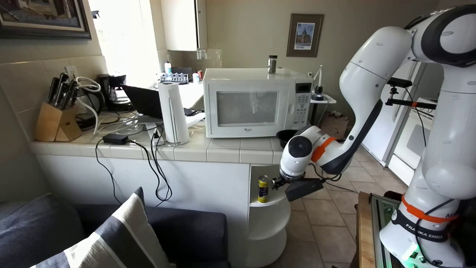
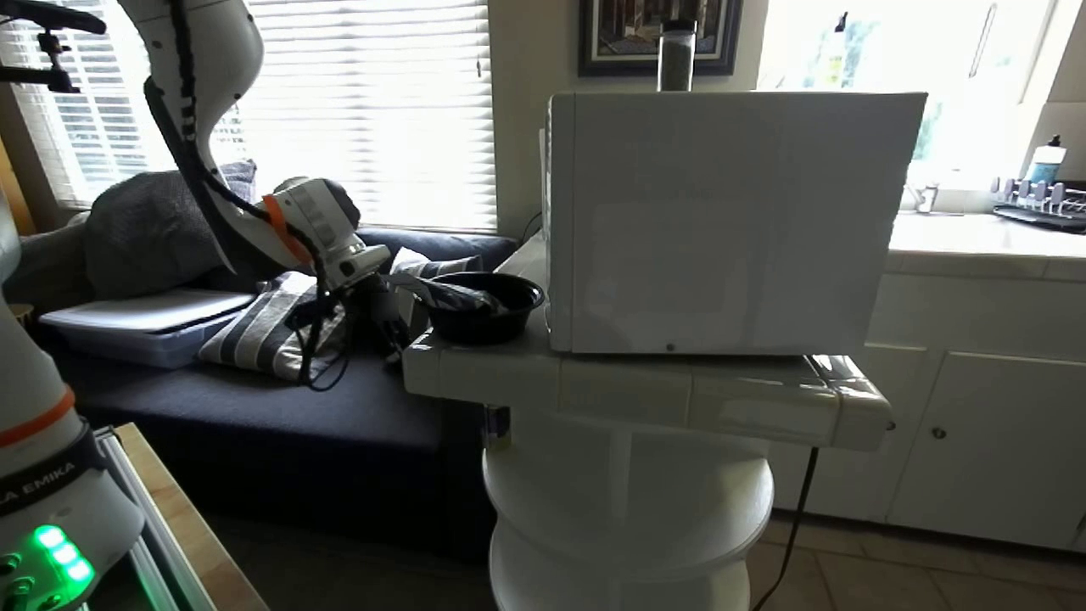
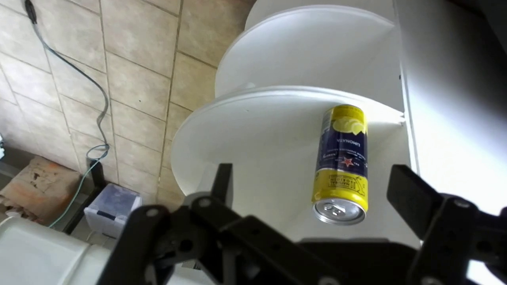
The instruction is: Put the can on the microwave
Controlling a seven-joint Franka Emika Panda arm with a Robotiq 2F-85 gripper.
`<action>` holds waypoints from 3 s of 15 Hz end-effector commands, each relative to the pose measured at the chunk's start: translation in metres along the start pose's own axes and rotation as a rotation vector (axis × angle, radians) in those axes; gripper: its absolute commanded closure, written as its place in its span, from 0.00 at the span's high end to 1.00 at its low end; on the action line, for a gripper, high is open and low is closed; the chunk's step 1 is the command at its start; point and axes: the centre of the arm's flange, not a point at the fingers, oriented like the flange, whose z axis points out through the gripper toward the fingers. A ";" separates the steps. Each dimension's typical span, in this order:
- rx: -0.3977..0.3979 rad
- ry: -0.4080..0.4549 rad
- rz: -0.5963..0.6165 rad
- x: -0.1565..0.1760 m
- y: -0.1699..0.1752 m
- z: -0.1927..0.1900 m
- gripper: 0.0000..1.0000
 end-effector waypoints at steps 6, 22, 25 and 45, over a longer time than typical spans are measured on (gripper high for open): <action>0.041 0.075 0.166 -0.002 -0.052 0.091 1.00; 0.000 0.253 0.245 0.005 -0.077 0.157 1.00; 0.017 0.286 0.230 0.005 -0.079 0.159 1.00; -0.016 0.333 0.188 0.005 -0.078 0.160 0.39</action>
